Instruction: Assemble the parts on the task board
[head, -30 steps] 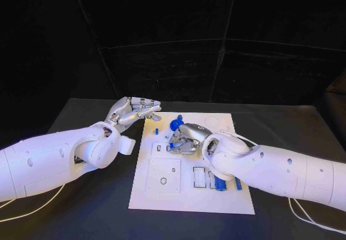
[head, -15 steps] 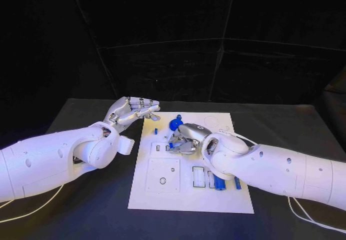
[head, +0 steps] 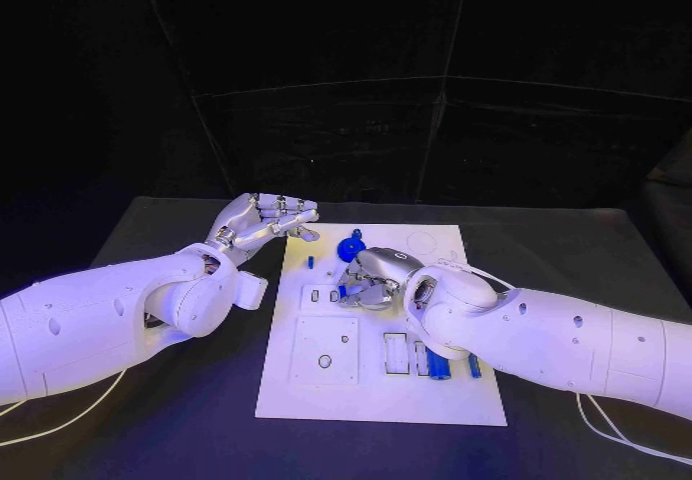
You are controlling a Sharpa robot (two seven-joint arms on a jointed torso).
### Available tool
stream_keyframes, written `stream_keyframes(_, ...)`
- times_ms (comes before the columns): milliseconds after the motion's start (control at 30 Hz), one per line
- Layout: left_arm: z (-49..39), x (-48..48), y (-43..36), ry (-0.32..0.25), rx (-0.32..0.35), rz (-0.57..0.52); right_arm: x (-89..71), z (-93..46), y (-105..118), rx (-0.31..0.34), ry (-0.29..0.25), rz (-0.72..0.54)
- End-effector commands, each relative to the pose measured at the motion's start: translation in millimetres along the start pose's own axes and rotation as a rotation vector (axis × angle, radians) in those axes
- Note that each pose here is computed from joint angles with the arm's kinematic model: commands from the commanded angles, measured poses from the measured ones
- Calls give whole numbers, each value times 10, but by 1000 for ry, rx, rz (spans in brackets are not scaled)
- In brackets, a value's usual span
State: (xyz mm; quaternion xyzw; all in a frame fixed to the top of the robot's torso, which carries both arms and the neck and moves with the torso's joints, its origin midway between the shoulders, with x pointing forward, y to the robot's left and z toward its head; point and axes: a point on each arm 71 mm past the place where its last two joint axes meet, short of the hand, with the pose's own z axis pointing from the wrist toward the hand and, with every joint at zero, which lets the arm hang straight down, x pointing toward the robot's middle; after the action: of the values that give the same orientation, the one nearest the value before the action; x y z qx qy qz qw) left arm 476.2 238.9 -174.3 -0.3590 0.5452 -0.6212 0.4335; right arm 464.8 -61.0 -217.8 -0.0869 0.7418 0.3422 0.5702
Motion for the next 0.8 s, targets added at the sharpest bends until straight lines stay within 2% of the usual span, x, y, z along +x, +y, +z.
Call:
stream_keyframes(33,5,10,-7,10,-4,-8,57,-12,-43,35,26,-13)
stream_keyframes(500,5,9,-5,11,-6,-8,34,-11,-42,39,-12,-4)
stream_keyframes(800,5,4,-2,11,-8,-8,-23,-31,8,1,-100,18)
